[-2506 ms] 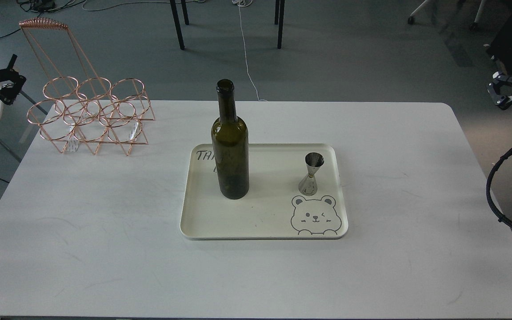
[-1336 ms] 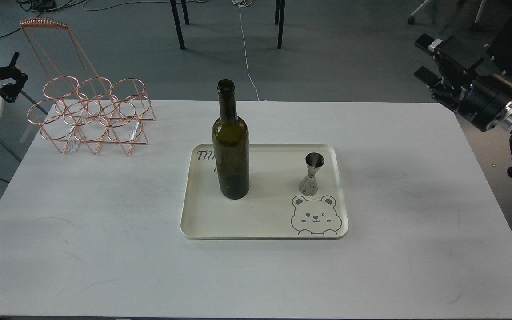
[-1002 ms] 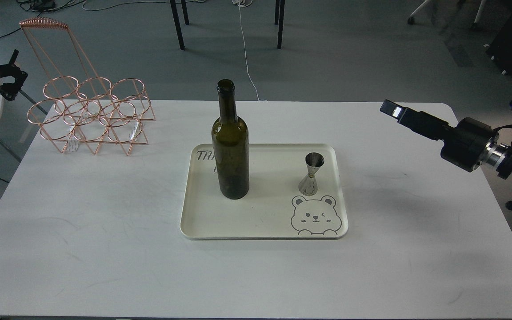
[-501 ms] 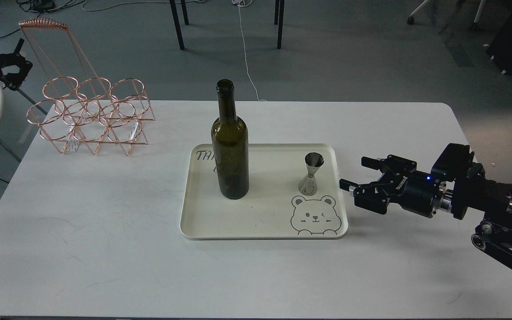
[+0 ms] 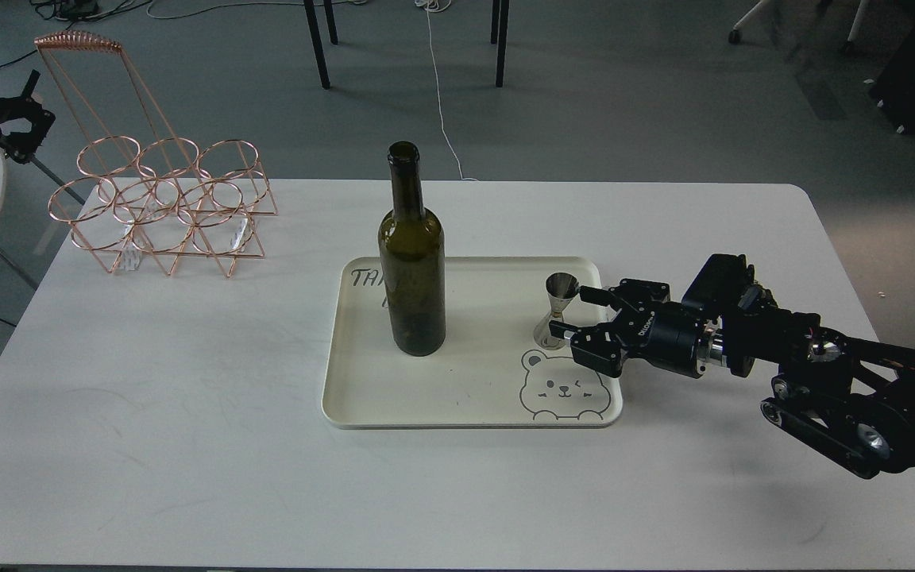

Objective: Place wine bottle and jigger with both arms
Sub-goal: 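Reach the right gripper toward the steel jigger on the tray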

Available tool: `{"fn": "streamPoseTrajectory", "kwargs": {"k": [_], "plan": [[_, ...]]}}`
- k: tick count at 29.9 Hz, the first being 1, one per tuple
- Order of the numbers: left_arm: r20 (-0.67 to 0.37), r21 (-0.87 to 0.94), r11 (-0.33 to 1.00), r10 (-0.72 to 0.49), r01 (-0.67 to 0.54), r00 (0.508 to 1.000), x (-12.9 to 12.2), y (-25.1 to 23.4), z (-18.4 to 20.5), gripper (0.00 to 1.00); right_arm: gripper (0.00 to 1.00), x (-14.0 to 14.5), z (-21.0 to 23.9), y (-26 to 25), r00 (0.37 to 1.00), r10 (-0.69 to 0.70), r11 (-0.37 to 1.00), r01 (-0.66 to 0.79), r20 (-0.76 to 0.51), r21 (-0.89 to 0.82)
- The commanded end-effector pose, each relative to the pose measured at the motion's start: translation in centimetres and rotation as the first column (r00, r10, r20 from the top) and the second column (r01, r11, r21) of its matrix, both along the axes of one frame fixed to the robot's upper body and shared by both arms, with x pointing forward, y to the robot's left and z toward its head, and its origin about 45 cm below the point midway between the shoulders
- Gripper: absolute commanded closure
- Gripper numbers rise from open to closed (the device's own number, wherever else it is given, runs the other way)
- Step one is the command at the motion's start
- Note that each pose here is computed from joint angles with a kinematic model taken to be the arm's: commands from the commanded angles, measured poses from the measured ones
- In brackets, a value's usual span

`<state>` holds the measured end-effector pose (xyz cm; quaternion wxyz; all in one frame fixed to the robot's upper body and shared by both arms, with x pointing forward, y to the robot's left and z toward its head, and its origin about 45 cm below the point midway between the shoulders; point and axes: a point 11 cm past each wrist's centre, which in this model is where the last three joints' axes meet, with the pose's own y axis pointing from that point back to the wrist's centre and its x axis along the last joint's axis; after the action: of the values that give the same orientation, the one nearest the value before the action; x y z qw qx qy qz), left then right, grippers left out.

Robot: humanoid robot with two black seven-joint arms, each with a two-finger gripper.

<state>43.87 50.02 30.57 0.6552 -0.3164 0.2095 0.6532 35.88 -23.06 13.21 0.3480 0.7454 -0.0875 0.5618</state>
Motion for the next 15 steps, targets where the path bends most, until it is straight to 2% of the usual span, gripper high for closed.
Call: {"fn": "streamPoseTrajectory", "kwargs": {"k": [1,4,7,9,15], "plan": [[-0.001,0.0,1.0,0.003,-0.003,1.0,-0.05,0.08,-0.1,0.01,0.36,0.31,-0.6,0.43,1.0,-0.01,1.0,0.01,-0.007,0.0],[0.001,-0.006,1.0,0.002,-0.002,1.0,0.01,-0.08,-0.18,0.01,0.44,0.36,-0.83,0.77,1.0,-0.011,1.0,0.011,-0.009,0.003],[-0.003,-0.007,1.0,0.003,-0.003,1.0,-0.06,-0.07,-0.41,0.01,0.6,0.27,-0.98,0.94,1.0,-0.009,1.0,0.009,-0.014,0.004],[-0.002,-0.008,1.0,0.004,-0.004,1.0,-0.06,-0.06,-0.38,0.01,0.63,0.28,-1.11,0.74,1.0,-0.014,1.0,0.014,-0.016,0.0],[0.0,-0.005,1.0,0.01,-0.01,1.0,-0.11,0.16,-0.25,0.01,0.64,0.4,-1.13,0.83,1.0,-0.016,1.0,0.016,-0.014,0.001]]}}
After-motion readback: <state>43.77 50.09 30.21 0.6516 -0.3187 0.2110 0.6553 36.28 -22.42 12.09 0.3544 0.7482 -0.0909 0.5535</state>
